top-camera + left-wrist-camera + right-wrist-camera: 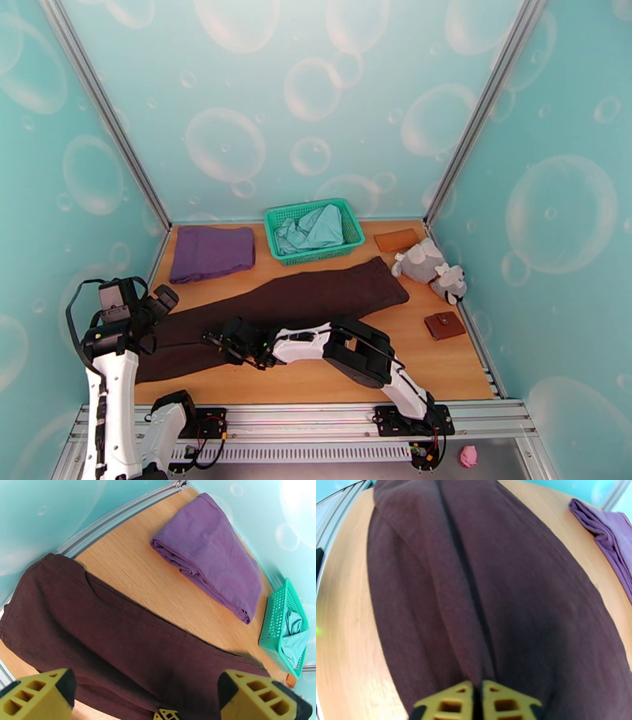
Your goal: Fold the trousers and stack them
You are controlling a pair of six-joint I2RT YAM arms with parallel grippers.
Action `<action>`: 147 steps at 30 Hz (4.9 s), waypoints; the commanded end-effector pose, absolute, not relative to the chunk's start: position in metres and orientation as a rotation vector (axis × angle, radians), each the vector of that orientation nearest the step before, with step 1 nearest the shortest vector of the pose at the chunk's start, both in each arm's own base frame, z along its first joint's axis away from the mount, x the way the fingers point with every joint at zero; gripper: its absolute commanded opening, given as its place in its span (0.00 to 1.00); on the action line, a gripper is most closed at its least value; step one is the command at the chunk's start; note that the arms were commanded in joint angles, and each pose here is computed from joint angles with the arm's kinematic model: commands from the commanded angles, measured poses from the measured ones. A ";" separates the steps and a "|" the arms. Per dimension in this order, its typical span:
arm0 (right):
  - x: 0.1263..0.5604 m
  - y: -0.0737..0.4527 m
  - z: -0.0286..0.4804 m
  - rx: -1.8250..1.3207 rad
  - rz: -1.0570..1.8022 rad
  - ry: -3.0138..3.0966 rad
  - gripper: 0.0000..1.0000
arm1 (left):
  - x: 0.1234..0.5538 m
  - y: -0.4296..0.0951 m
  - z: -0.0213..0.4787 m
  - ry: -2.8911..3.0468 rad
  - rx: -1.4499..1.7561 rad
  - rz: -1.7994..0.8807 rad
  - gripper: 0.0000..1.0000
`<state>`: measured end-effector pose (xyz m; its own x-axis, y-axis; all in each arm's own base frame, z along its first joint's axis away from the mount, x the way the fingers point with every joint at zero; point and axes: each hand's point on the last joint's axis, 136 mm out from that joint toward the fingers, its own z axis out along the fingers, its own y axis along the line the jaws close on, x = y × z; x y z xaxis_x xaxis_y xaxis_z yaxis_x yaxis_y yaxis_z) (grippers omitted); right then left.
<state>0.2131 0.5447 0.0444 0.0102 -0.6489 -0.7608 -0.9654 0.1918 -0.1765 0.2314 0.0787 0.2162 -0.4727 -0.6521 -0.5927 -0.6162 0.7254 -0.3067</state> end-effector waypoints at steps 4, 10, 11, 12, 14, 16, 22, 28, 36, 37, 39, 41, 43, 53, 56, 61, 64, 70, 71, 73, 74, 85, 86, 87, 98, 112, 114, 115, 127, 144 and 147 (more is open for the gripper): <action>0.213 0.553 0.048 -1.596 0.651 1.754 0.00 | 0.236 0.075 0.217 2.188 -0.915 -0.107 0.99; 0.226 0.550 0.053 -1.593 0.773 1.835 0.00 | 0.236 0.074 0.217 2.183 -0.909 -0.118 0.99; 0.229 0.549 0.053 -1.585 0.783 1.848 0.01 | 0.236 0.074 0.217 2.183 -0.908 -0.121 0.99; 0.232 0.548 0.051 -1.577 0.785 1.865 0.02 | 0.236 0.073 0.217 2.181 -0.907 -0.123 0.99; 0.241 0.546 0.046 -1.557 0.806 1.912 0.06 | 0.236 0.073 0.217 2.182 -0.903 -0.125 0.99; 0.253 0.544 0.041 -1.526 0.813 1.966 0.09 | 0.236 0.073 0.217 2.180 -0.902 -0.127 0.99; 0.269 0.543 0.031 -1.509 0.809 2.026 0.23 | 0.235 0.071 0.215 2.182 -0.899 -0.135 0.99; 0.277 0.541 0.044 -1.470 0.763 1.998 0.42 | 0.233 0.069 0.213 2.182 -0.895 -0.143 1.00; 0.266 0.531 0.093 -1.382 0.670 1.815 0.51 | 0.233 0.072 0.220 2.144 -0.904 -0.133 0.99; 0.260 0.530 0.092 -1.395 0.670 1.804 0.51 | 0.233 0.074 0.223 2.127 -0.912 -0.127 0.99; 0.249 0.533 0.088 -1.426 0.677 1.783 0.50 | 0.234 0.076 0.226 2.111 -0.918 -0.121 0.99; 0.241 0.535 0.079 -1.446 0.667 1.774 0.48 | 0.236 0.076 0.227 2.118 -0.914 -0.122 1.00; 0.236 0.536 0.073 -1.448 0.661 1.774 0.41 | 0.237 0.075 0.226 2.126 -0.912 -0.130 0.99; 0.231 0.533 0.054 -1.459 0.603 1.754 0.39 | 0.236 0.073 0.219 2.131 -0.911 -0.143 0.99; 0.235 0.534 0.046 -1.471 0.585 1.772 0.38 | 0.237 0.073 0.219 2.131 -0.912 -0.144 0.99; 0.242 0.533 0.038 -1.470 0.572 1.789 0.38 | 0.238 0.073 0.218 2.128 -0.910 -0.150 0.99; 0.243 0.534 0.032 -1.481 0.566 1.803 0.39 | 0.240 0.073 0.216 2.131 -0.911 -0.155 0.99; 0.245 0.533 0.031 -1.477 0.568 1.810 0.28 | 0.241 0.072 0.214 2.131 -0.911 -0.161 1.00; 0.246 0.533 0.032 -1.473 0.571 1.810 0.25 | 0.242 0.072 0.214 2.130 -0.910 -0.161 0.99; 0.246 0.533 0.035 -1.470 0.572 1.808 0.25 | 0.242 0.072 0.214 2.130 -0.909 -0.164 0.99; 0.245 0.533 0.036 -1.472 0.574 1.804 0.24 | 0.242 0.072 0.215 2.128 -0.908 -0.164 0.99; 0.241 0.535 0.044 -1.469 0.575 1.794 0.03 | 0.241 0.069 0.206 2.144 -0.907 -0.178 0.99; 0.241 0.535 0.044 -1.470 0.575 1.793 0.00 | 0.241 0.069 0.207 2.141 -0.907 -0.180 0.99; 0.241 0.535 0.046 -1.469 0.575 1.791 0.00 | 0.241 0.069 0.207 2.142 -0.906 -0.180 0.99; 0.228 0.538 0.066 -1.472 0.571 1.742 0.00 | 0.241 0.068 0.200 2.148 -0.909 -0.192 1.00; 0.193 0.530 0.074 -1.525 0.664 1.747 0.00 | 0.242 0.070 0.198 2.142 -0.914 -0.184 0.99; 0.182 0.527 0.072 -1.550 0.681 1.746 0.00 | 0.242 0.070 0.198 2.141 -0.917 -0.181 0.99; 0.177 0.525 0.070 -1.563 0.696 1.749 0.00 | 0.242 0.072 0.198 2.138 -0.923 -0.171 0.99; 0.145 0.513 0.069 -1.664 0.765 1.763 0.05 | 0.242 0.087 0.201 2.084 -0.978 -0.099 0.99; 0.272 0.482 0.102 -1.123 0.901 2.048 0.40 | 0.276 0.026 0.190 2.207 -0.728 -0.335 0.99; 0.288 0.486 0.087 -1.056 0.852 2.110 0.40 | 0.288 -0.008 0.187 2.250 -0.627 -0.333 0.99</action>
